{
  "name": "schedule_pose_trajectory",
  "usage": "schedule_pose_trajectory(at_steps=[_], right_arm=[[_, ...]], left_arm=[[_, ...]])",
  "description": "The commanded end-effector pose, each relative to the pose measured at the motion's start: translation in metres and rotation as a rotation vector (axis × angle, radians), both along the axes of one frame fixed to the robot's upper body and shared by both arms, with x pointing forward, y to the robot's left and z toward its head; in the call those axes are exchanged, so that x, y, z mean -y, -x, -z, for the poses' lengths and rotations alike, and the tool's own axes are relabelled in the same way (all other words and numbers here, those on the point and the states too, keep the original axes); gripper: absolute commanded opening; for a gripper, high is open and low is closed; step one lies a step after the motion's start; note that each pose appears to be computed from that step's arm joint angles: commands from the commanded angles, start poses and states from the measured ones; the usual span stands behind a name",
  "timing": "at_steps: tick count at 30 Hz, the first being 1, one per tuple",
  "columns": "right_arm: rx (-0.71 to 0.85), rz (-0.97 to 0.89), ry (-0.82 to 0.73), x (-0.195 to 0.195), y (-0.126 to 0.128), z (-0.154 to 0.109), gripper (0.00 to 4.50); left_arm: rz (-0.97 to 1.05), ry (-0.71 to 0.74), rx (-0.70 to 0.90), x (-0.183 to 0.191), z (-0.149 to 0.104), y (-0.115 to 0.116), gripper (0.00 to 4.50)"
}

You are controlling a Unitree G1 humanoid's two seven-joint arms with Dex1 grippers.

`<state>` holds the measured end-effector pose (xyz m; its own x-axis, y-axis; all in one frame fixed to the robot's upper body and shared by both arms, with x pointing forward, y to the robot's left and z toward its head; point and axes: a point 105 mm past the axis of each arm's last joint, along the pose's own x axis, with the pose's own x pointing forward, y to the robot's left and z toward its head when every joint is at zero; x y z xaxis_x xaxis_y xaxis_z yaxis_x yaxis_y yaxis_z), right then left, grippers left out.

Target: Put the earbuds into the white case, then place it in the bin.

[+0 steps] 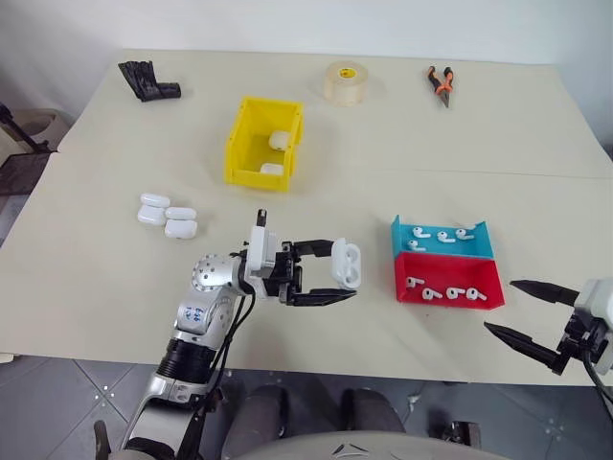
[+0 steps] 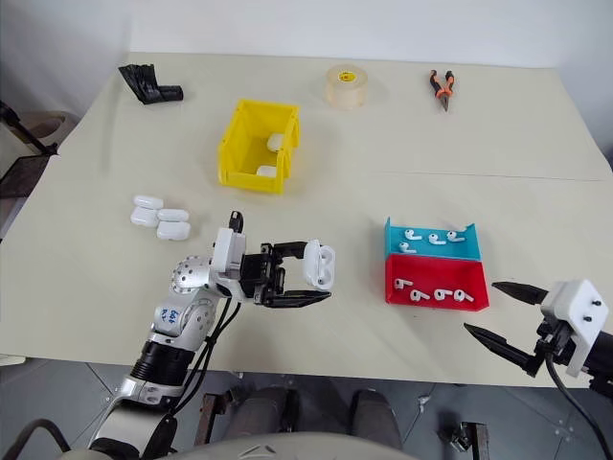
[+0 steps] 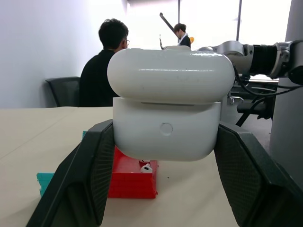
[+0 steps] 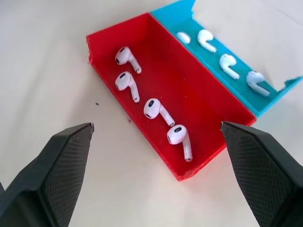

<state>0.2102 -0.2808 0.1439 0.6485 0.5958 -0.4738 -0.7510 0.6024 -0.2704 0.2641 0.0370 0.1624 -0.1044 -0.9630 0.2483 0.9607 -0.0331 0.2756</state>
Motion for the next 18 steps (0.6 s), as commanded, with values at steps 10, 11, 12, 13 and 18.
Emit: schedule_pose_trajectory(at_steps=[10, 11, 12, 13, 18], right_arm=[[-0.328, 0.097, 0.363, 0.000, -0.025, -0.009, 4.47], [-0.339, 0.102, 0.393, 0.001, -0.026, -0.008, 4.47], [-0.342, 0.103, 0.410, 0.002, -0.028, -0.007, 4.47], [-0.348, 0.103, 0.422, 0.002, -0.029, -0.006, 4.47], [-0.331, 0.093, 0.423, -0.005, -0.043, -0.003, 4.47]], left_arm=[[0.051, 0.030, 0.011, 0.008, -0.007, 0.010, 2.77], [0.054, 0.031, 0.011, 0.008, -0.007, 0.011, 2.77], [0.058, 0.031, 0.011, 0.009, -0.007, 0.012, 2.77], [0.062, 0.032, 0.011, 0.010, -0.007, 0.012, 2.77], [0.079, 0.032, 0.015, 0.014, -0.009, 0.014, 2.77]])
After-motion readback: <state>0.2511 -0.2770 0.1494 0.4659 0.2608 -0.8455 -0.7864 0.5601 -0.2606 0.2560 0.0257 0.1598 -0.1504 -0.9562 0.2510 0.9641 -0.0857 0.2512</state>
